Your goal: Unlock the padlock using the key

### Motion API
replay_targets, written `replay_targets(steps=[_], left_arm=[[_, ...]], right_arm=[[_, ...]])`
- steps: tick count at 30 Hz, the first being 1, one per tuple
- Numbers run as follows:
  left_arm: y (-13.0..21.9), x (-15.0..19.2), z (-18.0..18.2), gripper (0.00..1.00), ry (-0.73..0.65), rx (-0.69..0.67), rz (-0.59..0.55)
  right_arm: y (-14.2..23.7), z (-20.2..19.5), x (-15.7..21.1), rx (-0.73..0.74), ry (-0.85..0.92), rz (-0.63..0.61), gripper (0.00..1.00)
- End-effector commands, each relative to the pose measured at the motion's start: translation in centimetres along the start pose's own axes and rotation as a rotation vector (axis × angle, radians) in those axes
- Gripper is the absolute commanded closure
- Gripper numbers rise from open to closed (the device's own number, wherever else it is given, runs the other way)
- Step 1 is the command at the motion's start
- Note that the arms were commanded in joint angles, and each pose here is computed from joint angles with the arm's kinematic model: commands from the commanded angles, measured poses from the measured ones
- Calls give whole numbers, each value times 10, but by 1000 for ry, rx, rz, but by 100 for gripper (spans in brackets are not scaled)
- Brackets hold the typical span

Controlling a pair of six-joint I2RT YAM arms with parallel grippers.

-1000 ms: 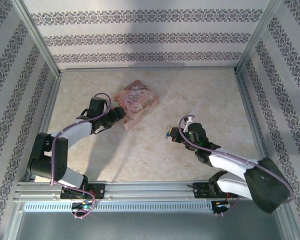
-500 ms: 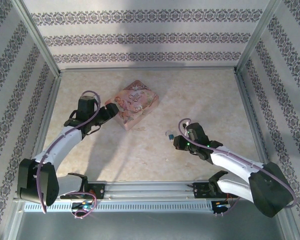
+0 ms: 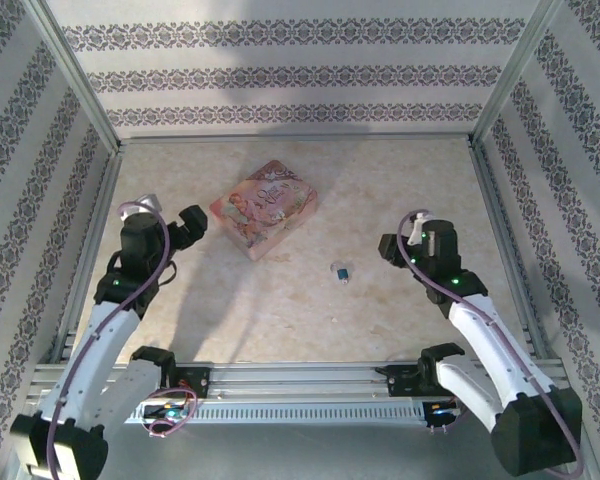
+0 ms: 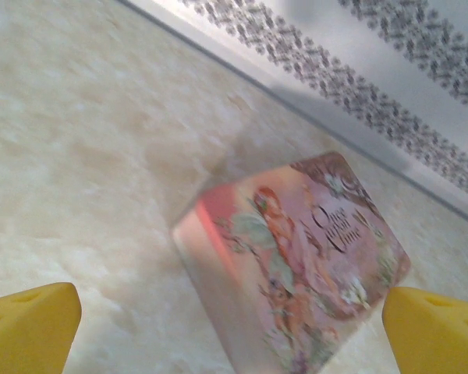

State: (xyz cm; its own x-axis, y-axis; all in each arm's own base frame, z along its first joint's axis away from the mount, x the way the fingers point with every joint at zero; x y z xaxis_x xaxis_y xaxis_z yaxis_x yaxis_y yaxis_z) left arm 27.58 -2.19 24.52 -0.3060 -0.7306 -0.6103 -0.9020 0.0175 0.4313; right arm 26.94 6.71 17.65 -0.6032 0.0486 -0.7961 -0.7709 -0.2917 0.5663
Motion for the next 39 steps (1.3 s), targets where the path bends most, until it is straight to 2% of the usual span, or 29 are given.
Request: replay_targets(steps=[1, 3, 9, 13, 21, 28, 30, 39], left_arm=[[10, -14, 28, 1, -68, -121, -141], [16, -18, 35, 1, -79, -140, -194], [20, -26, 58, 1, -147, -270, -293], [9, -25, 64, 1, -242, -305, -299], [-23, -11, 87, 1, -370, -361, -314], [-48, 0, 114, 1, -372, -410, -288], [-54, 3, 117, 1, -389, -398, -283], [-87, 15, 116, 1, -407, -290, -193]], right_arm=[[10, -11, -21, 35, 72, -66, 53], [12, -19, -24, 72, 95, -86, 49], [11, -49, -25, 193, 101, -159, 27], [11, -69, -21, 268, 93, -229, 2], [-3, -92, -9, 343, 147, -317, 2], [-38, -99, -9, 304, 195, -354, 2], [-45, -99, -16, 290, 208, -391, 2], [-70, -101, -11, 250, 262, -403, 1]])
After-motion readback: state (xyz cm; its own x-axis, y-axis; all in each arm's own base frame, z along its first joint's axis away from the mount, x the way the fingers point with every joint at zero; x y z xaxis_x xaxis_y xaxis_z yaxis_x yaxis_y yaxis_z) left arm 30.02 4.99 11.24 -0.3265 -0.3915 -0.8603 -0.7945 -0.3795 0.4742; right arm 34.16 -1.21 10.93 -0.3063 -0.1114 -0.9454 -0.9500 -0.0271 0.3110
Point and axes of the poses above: each hand's point on the last joint's axis, 136 mm out from that joint toward the fingers, its own y axis back along the fingers, its own z axis along the line the jaws close on, x = y × z, the point moved 3 cm from there along y, back along the fingers, and after that the axes turned 15 degrees about y, right-handed, at the moved point
